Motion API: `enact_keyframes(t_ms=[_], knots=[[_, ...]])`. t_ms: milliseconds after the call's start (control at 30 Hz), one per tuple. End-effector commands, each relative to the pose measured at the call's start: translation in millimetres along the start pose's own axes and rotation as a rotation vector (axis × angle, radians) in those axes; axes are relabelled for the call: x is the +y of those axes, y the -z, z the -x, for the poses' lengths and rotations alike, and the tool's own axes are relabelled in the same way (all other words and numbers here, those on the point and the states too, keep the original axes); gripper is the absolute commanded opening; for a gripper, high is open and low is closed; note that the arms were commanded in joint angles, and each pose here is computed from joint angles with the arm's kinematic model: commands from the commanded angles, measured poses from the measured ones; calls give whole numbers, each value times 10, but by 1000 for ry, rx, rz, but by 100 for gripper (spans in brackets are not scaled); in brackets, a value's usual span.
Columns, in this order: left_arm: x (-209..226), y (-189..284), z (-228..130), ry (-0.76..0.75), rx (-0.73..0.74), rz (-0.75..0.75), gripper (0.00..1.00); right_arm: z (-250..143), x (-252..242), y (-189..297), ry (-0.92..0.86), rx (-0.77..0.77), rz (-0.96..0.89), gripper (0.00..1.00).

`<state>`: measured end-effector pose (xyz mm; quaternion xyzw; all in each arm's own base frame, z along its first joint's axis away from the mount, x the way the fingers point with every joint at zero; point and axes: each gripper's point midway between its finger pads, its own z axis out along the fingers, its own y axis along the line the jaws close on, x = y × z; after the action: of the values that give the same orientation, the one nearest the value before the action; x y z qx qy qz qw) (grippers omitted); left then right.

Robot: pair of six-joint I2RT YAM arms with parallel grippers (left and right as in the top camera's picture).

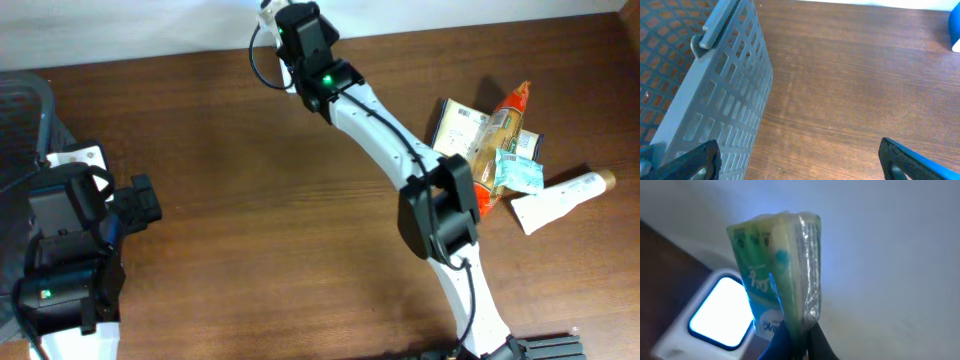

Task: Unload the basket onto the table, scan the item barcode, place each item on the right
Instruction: 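Lift the tissue pack and hold it up to the scanner, then carry the tissue pack right and release it on the item pile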

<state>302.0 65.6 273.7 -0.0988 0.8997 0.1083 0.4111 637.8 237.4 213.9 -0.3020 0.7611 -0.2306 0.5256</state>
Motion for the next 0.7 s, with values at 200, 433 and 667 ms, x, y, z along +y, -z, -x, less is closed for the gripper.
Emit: enact_keyframes(t_ms=[200,433,667], knots=[[37,26,47,16,-13,14,99,-404,342,-413,229,58,-67,4],[37,26,46,16,-13,14,99,-405,345,-412,229,59,-66,4],[37,26,46,16,-13,14,99,-372,492,-318,254,65,3,4]])
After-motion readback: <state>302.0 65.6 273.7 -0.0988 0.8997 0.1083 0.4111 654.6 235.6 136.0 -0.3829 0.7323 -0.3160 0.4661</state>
